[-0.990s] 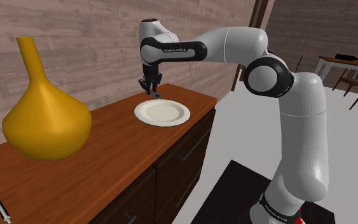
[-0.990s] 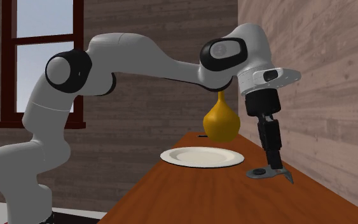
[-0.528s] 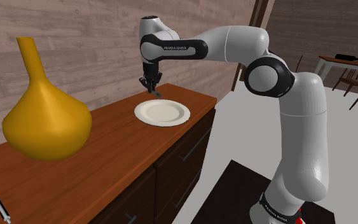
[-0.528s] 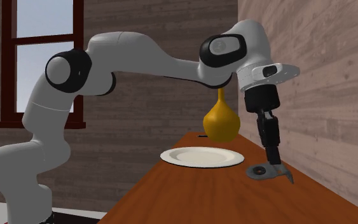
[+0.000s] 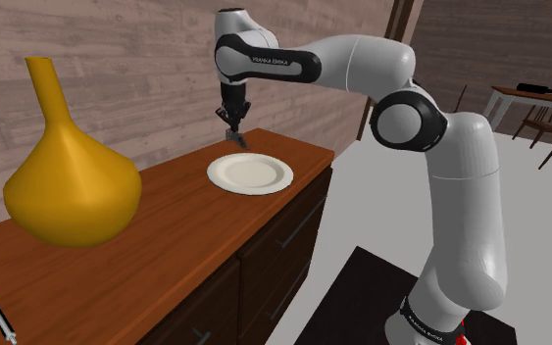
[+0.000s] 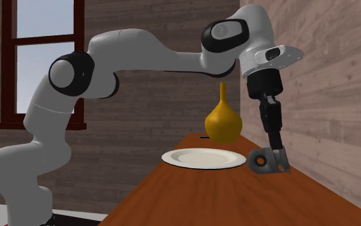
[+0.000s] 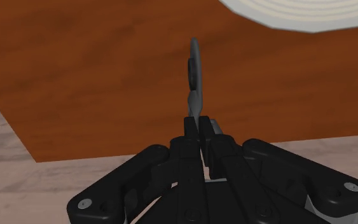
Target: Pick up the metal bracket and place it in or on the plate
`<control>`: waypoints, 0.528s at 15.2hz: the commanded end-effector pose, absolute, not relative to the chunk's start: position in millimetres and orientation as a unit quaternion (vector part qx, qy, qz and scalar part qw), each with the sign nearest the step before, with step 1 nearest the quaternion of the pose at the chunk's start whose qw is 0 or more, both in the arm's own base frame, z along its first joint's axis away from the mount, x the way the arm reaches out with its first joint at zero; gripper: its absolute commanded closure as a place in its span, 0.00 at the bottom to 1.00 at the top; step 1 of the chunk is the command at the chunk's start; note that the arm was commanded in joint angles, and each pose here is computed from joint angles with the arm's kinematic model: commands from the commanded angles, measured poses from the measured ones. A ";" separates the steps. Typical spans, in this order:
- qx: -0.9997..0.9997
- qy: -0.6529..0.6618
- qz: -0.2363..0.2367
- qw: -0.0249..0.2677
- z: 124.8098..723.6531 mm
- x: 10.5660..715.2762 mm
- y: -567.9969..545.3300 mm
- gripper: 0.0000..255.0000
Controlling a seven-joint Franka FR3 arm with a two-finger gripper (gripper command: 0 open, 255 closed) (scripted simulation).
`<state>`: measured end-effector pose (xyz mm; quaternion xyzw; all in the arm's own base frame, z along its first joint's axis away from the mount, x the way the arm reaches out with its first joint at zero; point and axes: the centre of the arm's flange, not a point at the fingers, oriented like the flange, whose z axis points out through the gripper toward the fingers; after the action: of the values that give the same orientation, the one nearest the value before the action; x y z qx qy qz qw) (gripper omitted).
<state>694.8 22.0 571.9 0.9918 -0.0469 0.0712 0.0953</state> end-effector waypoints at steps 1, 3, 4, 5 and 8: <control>0.992 -0.047 0.071 0.095 581.9 694.8 22.1 1.00; 0.992 -0.047 0.071 0.095 592.5 694.8 22.1 1.00; 0.992 -0.047 0.071 0.095 597.8 694.8 22.1 1.00; 0.992 -0.047 0.071 0.095 603.0 694.8 22.1 1.00; 0.992 -0.047 0.071 0.095 605.8 672.9 36.9 1.00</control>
<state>682.5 31.4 605.0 0.9918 -0.0470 0.0706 0.0952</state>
